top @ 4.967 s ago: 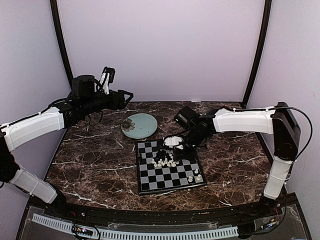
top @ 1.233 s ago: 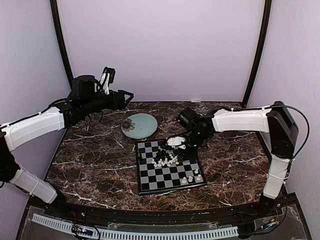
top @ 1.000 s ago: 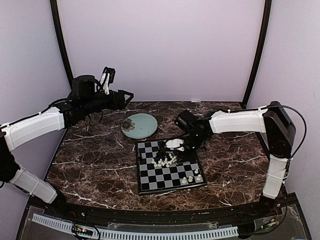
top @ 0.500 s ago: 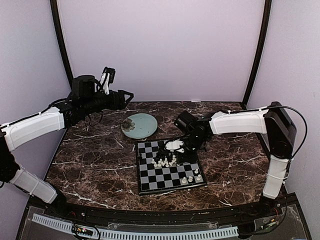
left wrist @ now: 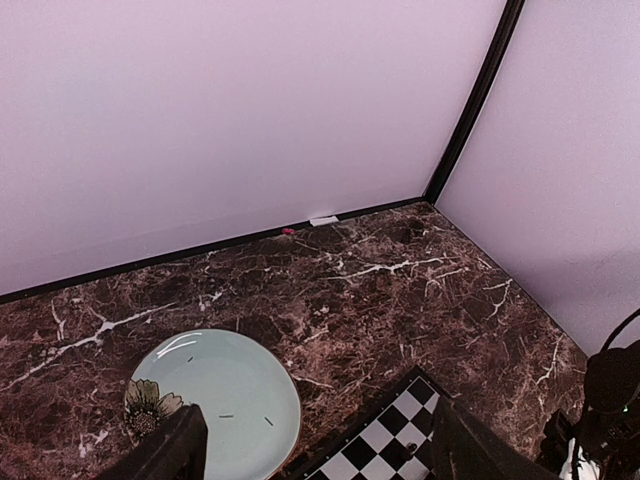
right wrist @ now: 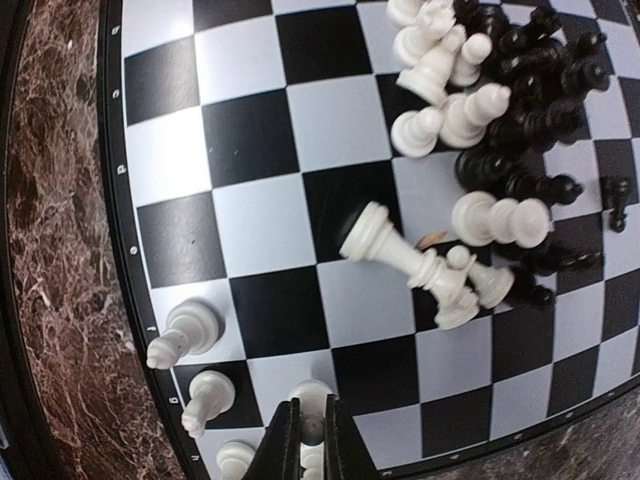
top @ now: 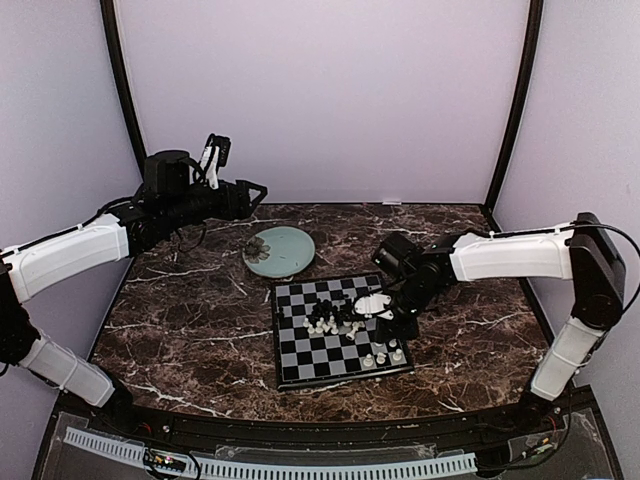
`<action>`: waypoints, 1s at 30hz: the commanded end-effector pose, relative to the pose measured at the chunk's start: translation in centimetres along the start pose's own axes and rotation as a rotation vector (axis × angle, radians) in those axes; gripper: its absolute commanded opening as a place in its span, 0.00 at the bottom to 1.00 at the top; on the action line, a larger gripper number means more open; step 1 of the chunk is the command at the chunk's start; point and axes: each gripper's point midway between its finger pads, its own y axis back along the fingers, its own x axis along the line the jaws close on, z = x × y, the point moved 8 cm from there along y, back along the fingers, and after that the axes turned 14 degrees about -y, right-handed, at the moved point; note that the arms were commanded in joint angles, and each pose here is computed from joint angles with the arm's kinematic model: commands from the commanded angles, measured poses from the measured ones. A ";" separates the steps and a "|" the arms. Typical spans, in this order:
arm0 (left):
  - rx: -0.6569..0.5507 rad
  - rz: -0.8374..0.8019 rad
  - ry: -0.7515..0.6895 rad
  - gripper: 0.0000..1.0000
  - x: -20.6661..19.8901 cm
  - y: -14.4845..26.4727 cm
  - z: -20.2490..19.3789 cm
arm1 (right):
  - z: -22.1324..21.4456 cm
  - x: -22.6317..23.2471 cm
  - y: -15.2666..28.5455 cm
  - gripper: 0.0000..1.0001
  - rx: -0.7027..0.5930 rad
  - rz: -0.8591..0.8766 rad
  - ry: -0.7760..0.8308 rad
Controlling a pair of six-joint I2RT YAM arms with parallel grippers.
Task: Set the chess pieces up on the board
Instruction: Place the pawn at f2.
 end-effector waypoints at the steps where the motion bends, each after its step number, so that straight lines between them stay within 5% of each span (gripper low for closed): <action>1: -0.030 -0.015 0.003 0.79 -0.3 0.9 0.9 | -0.5 0.3 0.7 0.09 -0.033 -0.005 -0.023; 30: -0.023 -0.010 0.003 0.79 -0.2 0.6 0.6 | -0.8 0.2 -1.4 0.16 0.014 0.052 -0.034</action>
